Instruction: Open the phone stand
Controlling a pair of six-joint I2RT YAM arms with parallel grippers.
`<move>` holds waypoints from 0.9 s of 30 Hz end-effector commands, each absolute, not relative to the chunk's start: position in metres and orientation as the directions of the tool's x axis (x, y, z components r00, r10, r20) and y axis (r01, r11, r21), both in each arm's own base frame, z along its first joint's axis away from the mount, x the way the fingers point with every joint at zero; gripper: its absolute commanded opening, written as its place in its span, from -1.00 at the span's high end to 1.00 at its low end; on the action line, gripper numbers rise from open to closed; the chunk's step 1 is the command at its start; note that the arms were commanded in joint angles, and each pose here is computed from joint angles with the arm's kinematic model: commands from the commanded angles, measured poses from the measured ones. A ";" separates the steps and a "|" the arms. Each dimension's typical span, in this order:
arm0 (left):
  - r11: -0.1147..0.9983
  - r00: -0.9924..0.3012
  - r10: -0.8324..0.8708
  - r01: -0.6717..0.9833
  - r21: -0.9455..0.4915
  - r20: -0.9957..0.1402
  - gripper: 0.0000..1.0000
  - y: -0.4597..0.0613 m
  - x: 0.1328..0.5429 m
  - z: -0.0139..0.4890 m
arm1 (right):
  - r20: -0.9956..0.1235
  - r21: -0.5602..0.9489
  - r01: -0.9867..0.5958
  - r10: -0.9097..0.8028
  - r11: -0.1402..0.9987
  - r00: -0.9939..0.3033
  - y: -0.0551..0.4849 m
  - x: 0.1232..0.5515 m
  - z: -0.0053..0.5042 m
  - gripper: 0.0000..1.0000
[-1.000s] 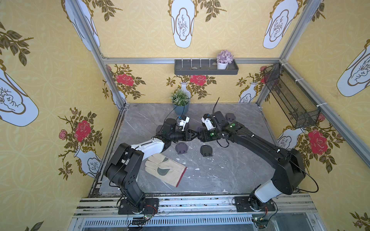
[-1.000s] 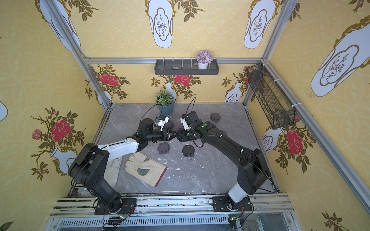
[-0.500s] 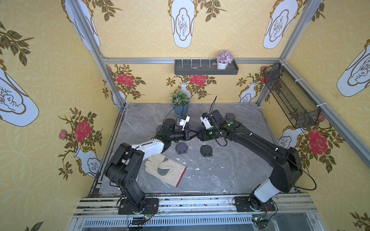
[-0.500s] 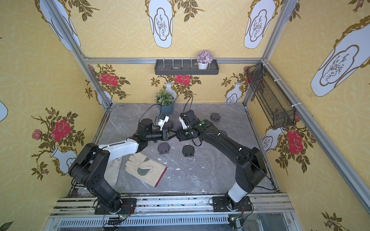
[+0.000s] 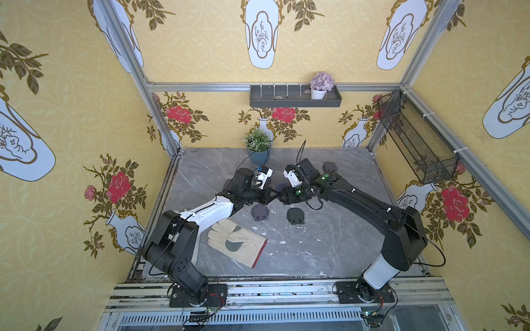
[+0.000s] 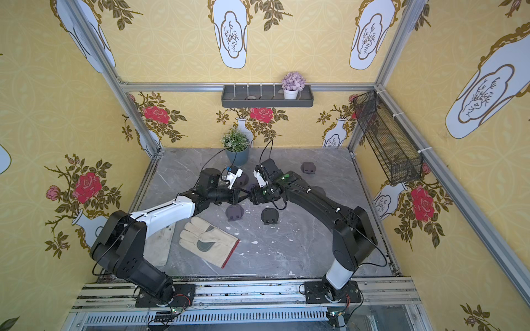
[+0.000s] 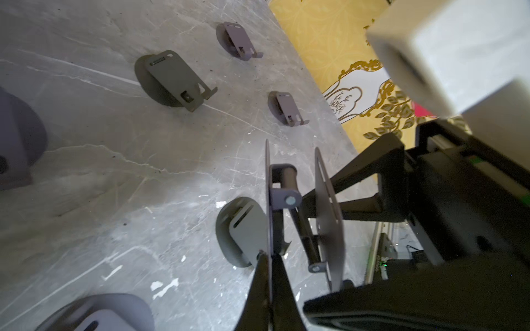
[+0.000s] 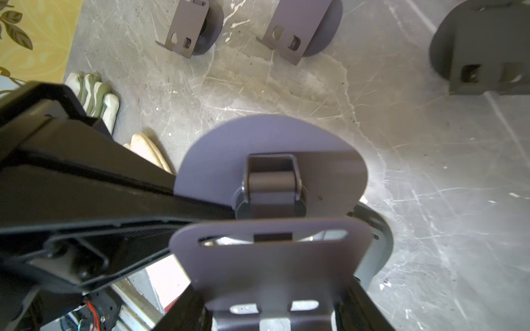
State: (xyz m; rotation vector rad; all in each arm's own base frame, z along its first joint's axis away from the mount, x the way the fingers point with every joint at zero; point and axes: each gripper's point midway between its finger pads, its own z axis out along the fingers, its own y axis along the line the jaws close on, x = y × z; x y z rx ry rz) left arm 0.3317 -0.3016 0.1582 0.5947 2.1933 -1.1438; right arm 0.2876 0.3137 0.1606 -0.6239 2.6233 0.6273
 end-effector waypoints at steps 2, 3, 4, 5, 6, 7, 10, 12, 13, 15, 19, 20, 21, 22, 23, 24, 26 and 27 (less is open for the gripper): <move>0.682 -0.679 0.227 0.622 -0.384 -0.698 1.00 -0.271 0.340 0.128 | -0.409 0.390 -0.490 -0.330 0.780 -0.851 0.322 0.278 0.159 0.21; 0.701 -0.670 0.238 0.620 -0.352 -0.704 1.00 -0.266 0.342 0.126 | -0.401 0.394 -0.487 -0.331 0.779 -0.854 0.323 0.278 0.158 0.21; 0.722 -0.658 0.249 0.615 -0.316 -0.710 1.00 -0.261 0.344 0.125 | -0.393 0.398 -0.487 -0.335 0.778 -0.856 0.323 0.276 0.157 0.21; 0.741 -0.647 0.256 0.608 -0.284 -0.718 1.00 -0.256 0.347 0.125 | -0.388 0.403 -0.487 -0.338 0.774 -0.858 0.324 0.275 0.157 0.21; 0.761 -0.636 0.265 0.600 -0.247 -0.725 1.00 -0.249 0.350 0.125 | -0.383 0.408 -0.489 -0.342 0.771 -0.858 0.325 0.274 0.158 0.21; 0.774 -0.624 0.276 0.595 -0.216 -0.731 1.00 -0.245 0.351 0.125 | -0.379 0.407 -0.488 -0.344 0.772 -0.859 0.326 0.274 0.159 0.21; 0.807 -0.585 0.304 0.578 -0.124 -0.752 1.00 -0.230 0.355 0.128 | -0.366 0.414 -0.488 -0.351 0.768 -0.862 0.327 0.272 0.162 0.21; 0.818 -0.560 0.320 0.571 -0.076 -0.764 1.00 -0.223 0.356 0.130 | -0.354 0.417 -0.488 -0.358 0.767 -0.864 0.328 0.271 0.164 0.21; 0.821 -0.550 0.328 0.568 -0.056 -0.768 1.00 -0.219 0.356 0.131 | -0.348 0.420 -0.488 -0.361 0.765 -0.865 0.329 0.270 0.166 0.21; 0.829 -0.533 0.343 0.558 -0.017 -0.774 1.00 -0.213 0.357 0.132 | -0.334 0.421 -0.489 -0.371 0.764 -0.866 0.330 0.268 0.167 0.21; 0.847 -0.521 0.355 0.531 0.031 -0.776 1.00 -0.203 0.359 0.130 | -0.316 0.416 -0.491 -0.385 0.766 -0.867 0.332 0.265 0.171 0.21; 0.851 -0.518 0.353 0.524 0.037 -0.779 1.00 -0.202 0.359 0.131 | -0.313 0.415 -0.492 -0.388 0.765 -0.867 0.332 0.265 0.173 0.21; 0.853 -0.517 0.352 0.521 0.039 -0.780 1.00 -0.201 0.359 0.131 | -0.309 0.414 -0.493 -0.391 0.765 -0.867 0.332 0.264 0.174 0.21; 0.853 -0.516 0.350 0.520 0.038 -0.782 1.00 -0.201 0.359 0.132 | -0.305 0.414 -0.494 -0.394 0.765 -0.867 0.332 0.264 0.174 0.21; 0.853 -0.513 0.349 0.521 0.038 -0.784 1.00 -0.201 0.359 0.133 | -0.301 0.411 -0.495 -0.399 0.765 -0.866 0.332 0.263 0.174 0.21; 0.854 -0.514 0.343 0.519 0.033 -0.786 1.00 -0.201 0.359 0.134 | -0.299 0.409 -0.499 -0.405 0.764 -0.864 0.334 0.262 0.174 0.21; 0.855 -0.516 0.327 0.518 0.015 -0.791 1.00 -0.204 0.360 0.137 | -0.297 0.408 -0.501 -0.408 0.763 -0.864 0.335 0.262 0.173 0.21; 0.855 -0.519 0.312 0.519 -0.003 -0.796 1.00 -0.206 0.360 0.140 | -0.295 0.407 -0.503 -0.411 0.763 -0.862 0.336 0.261 0.172 0.21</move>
